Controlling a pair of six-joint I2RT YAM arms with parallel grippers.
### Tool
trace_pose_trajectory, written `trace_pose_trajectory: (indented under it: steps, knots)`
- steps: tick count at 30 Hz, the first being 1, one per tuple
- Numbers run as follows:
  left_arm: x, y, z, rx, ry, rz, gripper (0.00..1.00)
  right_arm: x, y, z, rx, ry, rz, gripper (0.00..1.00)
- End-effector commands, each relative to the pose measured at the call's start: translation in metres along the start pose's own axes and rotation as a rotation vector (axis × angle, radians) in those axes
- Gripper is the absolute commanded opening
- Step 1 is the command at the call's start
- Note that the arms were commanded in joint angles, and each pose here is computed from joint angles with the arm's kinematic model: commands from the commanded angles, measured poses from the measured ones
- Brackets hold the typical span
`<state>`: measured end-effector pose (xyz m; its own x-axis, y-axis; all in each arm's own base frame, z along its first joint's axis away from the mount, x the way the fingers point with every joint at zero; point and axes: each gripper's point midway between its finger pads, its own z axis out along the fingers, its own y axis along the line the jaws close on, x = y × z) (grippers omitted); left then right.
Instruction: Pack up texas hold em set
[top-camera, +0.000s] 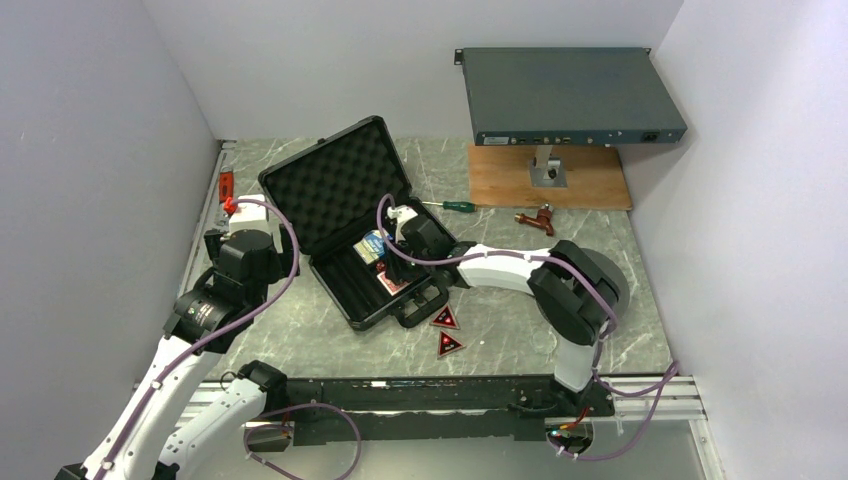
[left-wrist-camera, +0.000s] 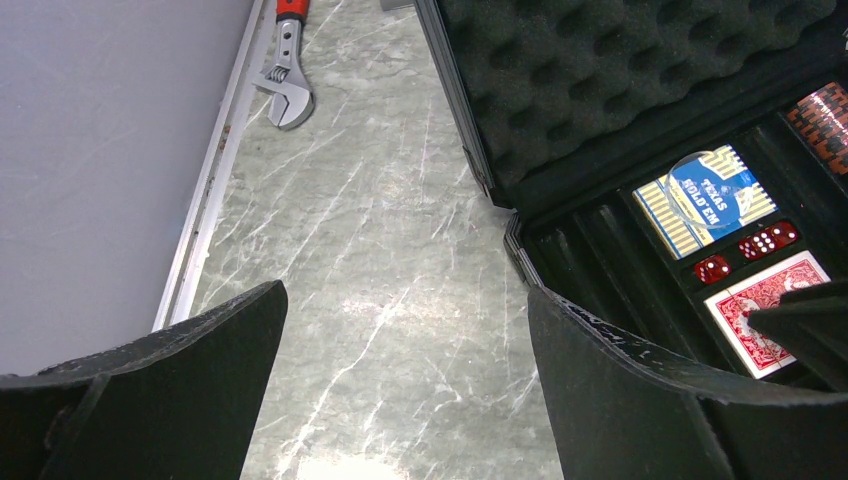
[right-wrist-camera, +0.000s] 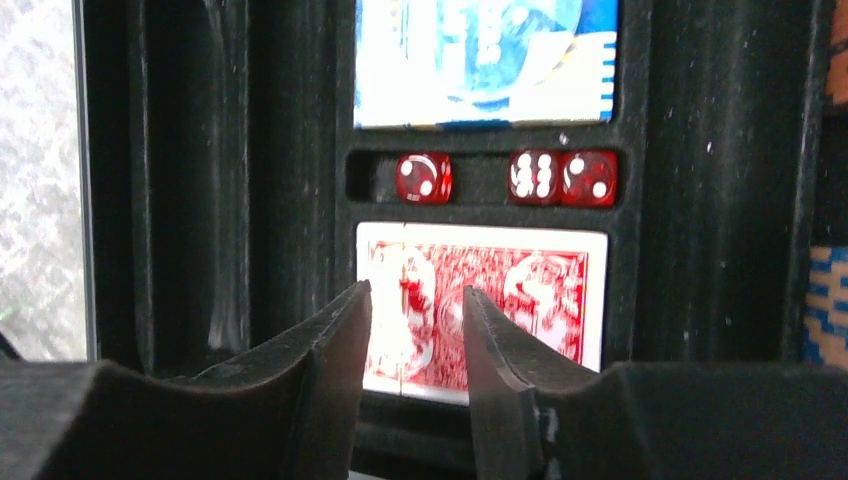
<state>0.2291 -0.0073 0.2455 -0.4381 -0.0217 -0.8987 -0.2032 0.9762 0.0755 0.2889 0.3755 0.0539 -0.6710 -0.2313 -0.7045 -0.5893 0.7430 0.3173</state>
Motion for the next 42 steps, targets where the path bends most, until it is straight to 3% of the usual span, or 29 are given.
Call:
trace_pose_trajectory:
  steps: [1, 8, 14, 26, 38, 42]
  knots:
    - [-0.009, -0.001, -0.001, 0.006, -0.025, -0.021, 0.96, -0.023, 0.01, -0.031, 0.004, -0.019, -0.057, 0.45]
    - [-0.01, 0.0, -0.003, 0.006, -0.031, -0.026, 0.96, -0.055, 0.012, -0.071, 0.049, -0.084, -0.081, 0.53]
    - [-0.01, 0.001, -0.005, 0.009, -0.04, -0.033, 0.97, -0.048, -0.009, -0.103, 0.175, -0.082, -0.04, 0.58]
    - [-0.01, 0.0, -0.005, 0.013, -0.035, -0.038, 0.96, 0.004, -0.075, -0.17, 0.501, -0.073, 0.194, 0.64]
    - [-0.009, 0.0, -0.005, 0.014, -0.032, -0.035, 0.97, 0.059, -0.127, -0.227, 0.719, -0.064, 0.456, 0.91]
    - [-0.01, 0.0, -0.005, 0.016, -0.037, -0.039, 0.97, 0.081, -0.137, -0.238, 0.774, -0.034, 0.529, 0.92]
